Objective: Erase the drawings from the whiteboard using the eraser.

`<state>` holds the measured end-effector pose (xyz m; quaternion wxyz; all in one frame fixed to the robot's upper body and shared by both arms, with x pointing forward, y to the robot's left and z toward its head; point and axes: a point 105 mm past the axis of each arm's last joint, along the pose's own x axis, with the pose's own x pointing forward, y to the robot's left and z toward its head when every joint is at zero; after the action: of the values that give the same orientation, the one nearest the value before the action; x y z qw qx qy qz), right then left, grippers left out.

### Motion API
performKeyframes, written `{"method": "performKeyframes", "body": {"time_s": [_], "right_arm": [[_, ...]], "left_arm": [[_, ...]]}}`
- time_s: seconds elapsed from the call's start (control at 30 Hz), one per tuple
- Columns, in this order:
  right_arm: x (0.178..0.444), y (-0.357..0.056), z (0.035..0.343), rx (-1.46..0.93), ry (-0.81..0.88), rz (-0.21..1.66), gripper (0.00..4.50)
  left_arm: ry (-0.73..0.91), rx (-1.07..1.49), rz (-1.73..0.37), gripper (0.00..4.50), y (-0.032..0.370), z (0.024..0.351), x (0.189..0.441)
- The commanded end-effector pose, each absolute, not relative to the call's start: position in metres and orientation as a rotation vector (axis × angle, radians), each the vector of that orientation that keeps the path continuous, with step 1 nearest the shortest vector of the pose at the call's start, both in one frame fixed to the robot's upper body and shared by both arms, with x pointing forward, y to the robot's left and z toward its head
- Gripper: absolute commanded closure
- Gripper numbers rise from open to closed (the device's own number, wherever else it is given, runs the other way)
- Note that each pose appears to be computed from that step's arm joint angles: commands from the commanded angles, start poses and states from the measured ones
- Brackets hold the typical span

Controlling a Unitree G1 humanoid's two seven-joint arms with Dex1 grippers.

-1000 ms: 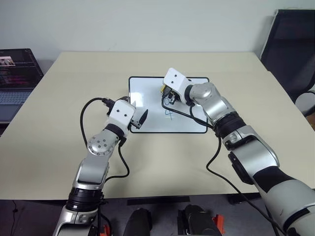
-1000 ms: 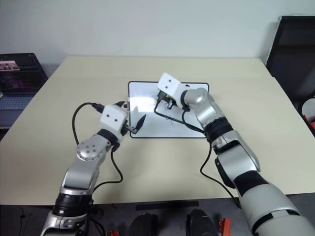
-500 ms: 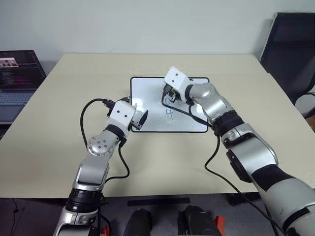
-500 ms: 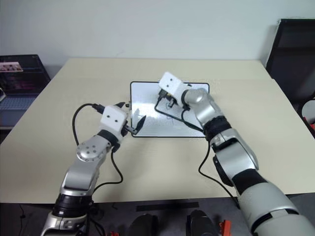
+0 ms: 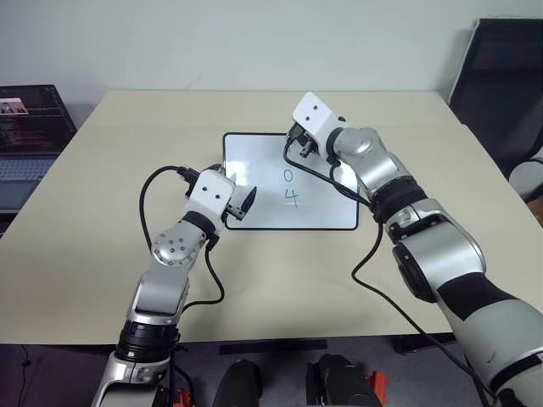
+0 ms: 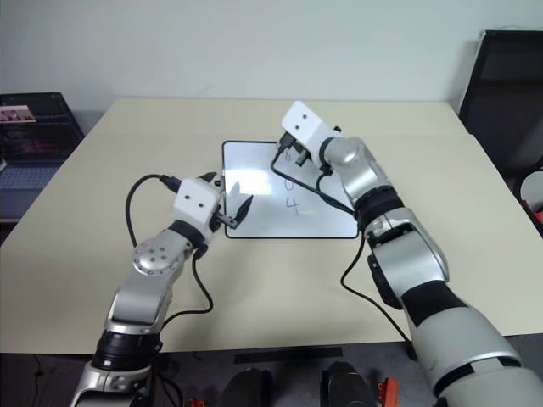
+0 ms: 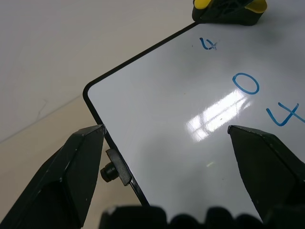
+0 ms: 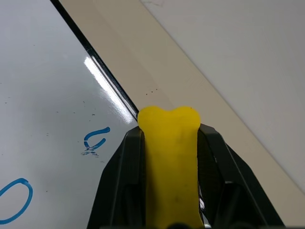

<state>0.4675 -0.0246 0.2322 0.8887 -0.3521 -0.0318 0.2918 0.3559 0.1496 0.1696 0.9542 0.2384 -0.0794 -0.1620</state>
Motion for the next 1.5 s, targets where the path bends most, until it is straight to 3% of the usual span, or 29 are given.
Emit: {"method": "performKeyframes", "body": {"time_s": [0.03,0.4,0.73,1.27,1.5], "right_arm": [[0.461,-0.009,0.234,-0.717,-0.091,0.662,3.40],[0.451,0.011,0.209,-0.757,-0.031,0.744,3.40],[0.451,-0.006,0.186,-0.774,0.085,0.761,3.40],[0.469,-0.028,0.226,-0.759,-0.002,0.595,3.40],[0.464,-0.021,0.210,-0.801,0.030,0.660,3.40]], "left_arm": [[-0.216,0.502,-0.325,0.00,0.148,0.184,0.354],[-0.213,0.508,-0.314,0.00,0.152,0.183,0.352],[-0.213,0.506,-0.305,0.00,0.152,0.183,0.350],[-0.220,0.496,-0.331,0.00,0.145,0.182,0.355],[-0.221,0.496,-0.325,0.00,0.145,0.182,0.355]]}}
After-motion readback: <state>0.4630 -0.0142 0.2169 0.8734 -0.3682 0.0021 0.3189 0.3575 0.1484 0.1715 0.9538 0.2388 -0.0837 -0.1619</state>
